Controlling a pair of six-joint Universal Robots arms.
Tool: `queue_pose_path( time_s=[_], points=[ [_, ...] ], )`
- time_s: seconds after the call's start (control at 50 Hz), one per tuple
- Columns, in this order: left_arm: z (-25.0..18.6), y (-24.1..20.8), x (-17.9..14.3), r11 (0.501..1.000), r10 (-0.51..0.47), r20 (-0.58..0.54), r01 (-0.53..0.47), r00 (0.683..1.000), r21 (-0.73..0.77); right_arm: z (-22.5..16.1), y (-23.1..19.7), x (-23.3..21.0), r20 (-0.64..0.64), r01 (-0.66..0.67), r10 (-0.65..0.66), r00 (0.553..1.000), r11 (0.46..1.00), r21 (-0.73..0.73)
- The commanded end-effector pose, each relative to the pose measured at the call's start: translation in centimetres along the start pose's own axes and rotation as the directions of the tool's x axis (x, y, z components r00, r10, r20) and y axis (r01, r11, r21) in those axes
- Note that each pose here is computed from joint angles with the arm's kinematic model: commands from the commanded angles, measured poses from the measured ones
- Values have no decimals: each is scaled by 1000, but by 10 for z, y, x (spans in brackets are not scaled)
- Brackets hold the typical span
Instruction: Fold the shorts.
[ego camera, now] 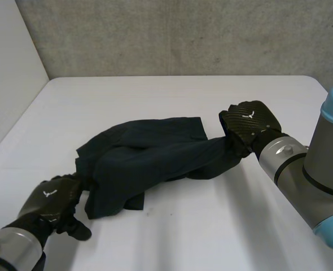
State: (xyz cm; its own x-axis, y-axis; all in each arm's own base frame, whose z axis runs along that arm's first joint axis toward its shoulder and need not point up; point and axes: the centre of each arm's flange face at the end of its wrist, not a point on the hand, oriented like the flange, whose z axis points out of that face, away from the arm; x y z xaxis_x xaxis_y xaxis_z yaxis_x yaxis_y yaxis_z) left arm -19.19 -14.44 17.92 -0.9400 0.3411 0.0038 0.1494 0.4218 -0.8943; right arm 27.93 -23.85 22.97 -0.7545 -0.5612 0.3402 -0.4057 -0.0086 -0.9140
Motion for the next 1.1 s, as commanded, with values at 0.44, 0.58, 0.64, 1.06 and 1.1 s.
queue_pose_path(
  time_s=[0.44, 0.58, 0.64, 1.06, 1.1],
  points=[
    [95, 3, 10, 998, 33, 30, -31, 999, -61, -1, 6, -6, 20, 1, -1, 1000, 1000, -17],
    [110, 11, 15, 995, 48, 36, -44, 998, -85, 0, 9, -7, 22, 0, 0, 1000, 1000, -28],
    [113, 7, 13, 997, 47, 60, -44, 997, -62, 0, 9, -7, 22, 0, 0, 1000, 1000, -26],
    [138, 0, 12, 981, 189, 72, -191, 979, 23, 2, 12, -5, 16, 1, 0, 1000, 999, -37],
    [137, 0, 12, 981, 190, 70, -191, 979, 21, 2, 12, -5, 16, 1, 0, 1000, 999, -37]
  ],
)
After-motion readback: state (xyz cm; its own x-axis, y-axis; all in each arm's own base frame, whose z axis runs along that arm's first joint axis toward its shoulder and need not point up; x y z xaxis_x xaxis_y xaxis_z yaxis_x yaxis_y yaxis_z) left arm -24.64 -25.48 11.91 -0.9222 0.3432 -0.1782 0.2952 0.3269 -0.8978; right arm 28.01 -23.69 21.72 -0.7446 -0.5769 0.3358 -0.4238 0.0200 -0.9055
